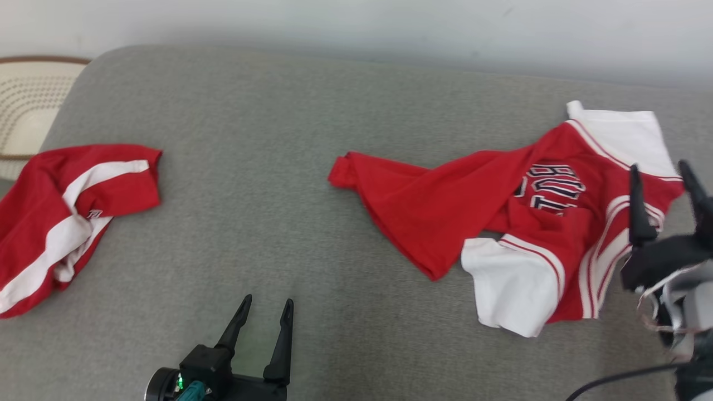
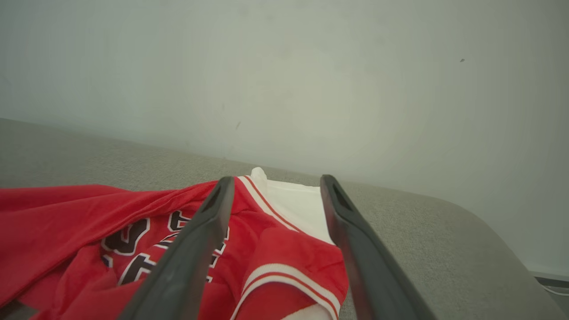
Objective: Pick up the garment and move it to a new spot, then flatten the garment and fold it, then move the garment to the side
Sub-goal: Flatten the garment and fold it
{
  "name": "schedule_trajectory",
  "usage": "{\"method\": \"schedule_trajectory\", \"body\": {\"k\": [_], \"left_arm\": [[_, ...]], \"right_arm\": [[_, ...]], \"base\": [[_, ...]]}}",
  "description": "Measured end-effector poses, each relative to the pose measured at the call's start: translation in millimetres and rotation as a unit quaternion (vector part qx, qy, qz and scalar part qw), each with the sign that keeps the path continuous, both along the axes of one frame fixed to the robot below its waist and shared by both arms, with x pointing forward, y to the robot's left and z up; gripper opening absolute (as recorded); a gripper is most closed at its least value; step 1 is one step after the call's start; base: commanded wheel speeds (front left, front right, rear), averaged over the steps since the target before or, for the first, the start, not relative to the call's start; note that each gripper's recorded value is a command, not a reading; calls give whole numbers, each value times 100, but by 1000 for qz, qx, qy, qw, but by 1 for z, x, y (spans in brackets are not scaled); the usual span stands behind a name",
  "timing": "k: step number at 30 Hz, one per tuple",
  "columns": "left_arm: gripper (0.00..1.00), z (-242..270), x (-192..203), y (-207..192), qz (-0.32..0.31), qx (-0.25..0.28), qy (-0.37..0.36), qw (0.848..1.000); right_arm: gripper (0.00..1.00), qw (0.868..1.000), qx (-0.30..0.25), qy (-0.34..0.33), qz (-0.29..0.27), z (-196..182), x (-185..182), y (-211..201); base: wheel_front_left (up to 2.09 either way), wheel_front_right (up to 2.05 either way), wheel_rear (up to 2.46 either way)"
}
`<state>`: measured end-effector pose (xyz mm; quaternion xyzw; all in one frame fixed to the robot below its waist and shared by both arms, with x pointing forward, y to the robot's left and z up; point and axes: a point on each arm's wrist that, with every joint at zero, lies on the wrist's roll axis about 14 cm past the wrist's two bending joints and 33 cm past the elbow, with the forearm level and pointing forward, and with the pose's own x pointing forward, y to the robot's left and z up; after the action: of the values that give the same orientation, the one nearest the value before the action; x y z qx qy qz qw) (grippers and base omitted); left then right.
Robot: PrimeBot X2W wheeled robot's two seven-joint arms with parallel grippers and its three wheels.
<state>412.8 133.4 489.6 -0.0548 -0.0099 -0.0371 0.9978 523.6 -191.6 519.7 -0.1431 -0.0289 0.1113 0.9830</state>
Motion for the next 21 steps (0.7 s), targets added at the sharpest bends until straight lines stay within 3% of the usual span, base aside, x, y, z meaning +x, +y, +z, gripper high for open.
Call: {"method": "schedule_trajectory", "body": {"k": [13,21], "left_arm": [[100,15,16,-60,-93,-10,-24,995],[100,11,31,-119,-188,-7,-16,982]], "right_arm": [[100,995,86,37,-17,-33,-97,6],[100,993,101,47,-40,-40,-123,-4]], "base": [[0,0,0],[0,0,0]]}}
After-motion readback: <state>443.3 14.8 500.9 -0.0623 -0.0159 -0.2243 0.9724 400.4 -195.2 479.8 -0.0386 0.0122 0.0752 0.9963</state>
